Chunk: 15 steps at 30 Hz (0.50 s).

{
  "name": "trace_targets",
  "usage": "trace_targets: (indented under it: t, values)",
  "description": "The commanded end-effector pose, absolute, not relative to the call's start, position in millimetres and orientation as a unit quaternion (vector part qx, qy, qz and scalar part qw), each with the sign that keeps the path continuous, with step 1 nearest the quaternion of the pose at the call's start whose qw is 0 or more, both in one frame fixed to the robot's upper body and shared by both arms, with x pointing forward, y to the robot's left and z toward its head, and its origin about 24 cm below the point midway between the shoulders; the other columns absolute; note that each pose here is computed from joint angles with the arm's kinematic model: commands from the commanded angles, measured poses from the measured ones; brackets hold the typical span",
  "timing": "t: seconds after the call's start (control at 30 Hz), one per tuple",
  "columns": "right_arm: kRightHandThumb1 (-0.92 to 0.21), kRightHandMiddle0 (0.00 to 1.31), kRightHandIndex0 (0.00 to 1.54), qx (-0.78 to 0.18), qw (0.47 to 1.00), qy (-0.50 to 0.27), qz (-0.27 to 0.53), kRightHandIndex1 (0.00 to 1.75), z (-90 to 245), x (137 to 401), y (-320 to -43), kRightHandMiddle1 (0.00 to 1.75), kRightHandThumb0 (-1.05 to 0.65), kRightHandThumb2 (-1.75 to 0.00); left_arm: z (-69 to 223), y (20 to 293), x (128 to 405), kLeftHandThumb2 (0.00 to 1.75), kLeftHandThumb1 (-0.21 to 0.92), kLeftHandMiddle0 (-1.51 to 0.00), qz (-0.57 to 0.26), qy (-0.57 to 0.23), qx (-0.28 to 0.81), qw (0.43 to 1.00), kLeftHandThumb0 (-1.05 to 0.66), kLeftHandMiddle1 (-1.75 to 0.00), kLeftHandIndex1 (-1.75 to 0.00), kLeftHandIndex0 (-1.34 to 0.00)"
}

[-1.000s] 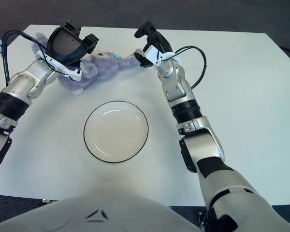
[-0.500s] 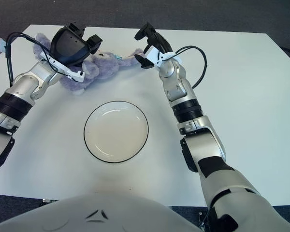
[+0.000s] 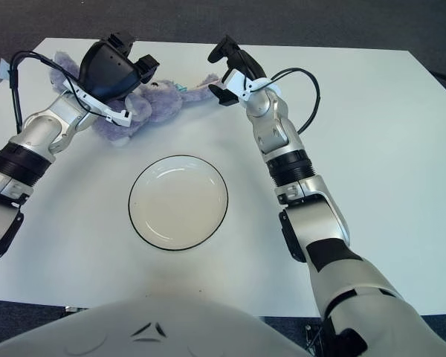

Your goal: Put the doll into the plate.

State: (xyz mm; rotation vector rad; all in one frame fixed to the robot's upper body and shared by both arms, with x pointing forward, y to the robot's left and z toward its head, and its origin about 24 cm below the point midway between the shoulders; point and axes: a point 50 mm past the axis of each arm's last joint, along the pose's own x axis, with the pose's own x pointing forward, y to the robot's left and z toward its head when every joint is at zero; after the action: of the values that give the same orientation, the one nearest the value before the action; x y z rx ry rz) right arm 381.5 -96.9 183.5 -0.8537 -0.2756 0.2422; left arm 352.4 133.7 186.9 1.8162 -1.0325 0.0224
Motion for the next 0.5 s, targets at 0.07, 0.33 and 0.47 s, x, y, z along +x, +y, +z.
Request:
trace_targets:
  t: [0.07, 0.33, 0.47]
  values:
    - [-0.39, 0.01, 0.35, -0.441, 0.876, -0.147, 0.124, 1.12, 191, 385, -95, 1.34, -0.43, -1.05, 183, 136, 346, 1.61, -0.07, -0.84, 0.013, -0.431, 0.748, 0.505, -0.01, -1.75, -1.33, -0.93]
    - [-0.37, 0.00, 0.30, -0.457, 0.864, -0.159, 0.140, 1.04, 194, 384, -85, 1.26, -0.44, -1.04, 186, 136, 339, 1.63, -0.04, -0.83, 0.025, -0.432, 0.735, 0.522, -0.01, -1.52, -1.69, -0.83]
    - [-0.36, 0.00, 0.28, -0.460, 0.860, -0.167, 0.148, 1.03, 196, 382, -81, 1.25, -0.45, -1.04, 187, 136, 337, 1.57, -0.02, -0.86, 0.028, -0.425, 0.727, 0.538, -0.01, -1.38, -1.73, -0.82]
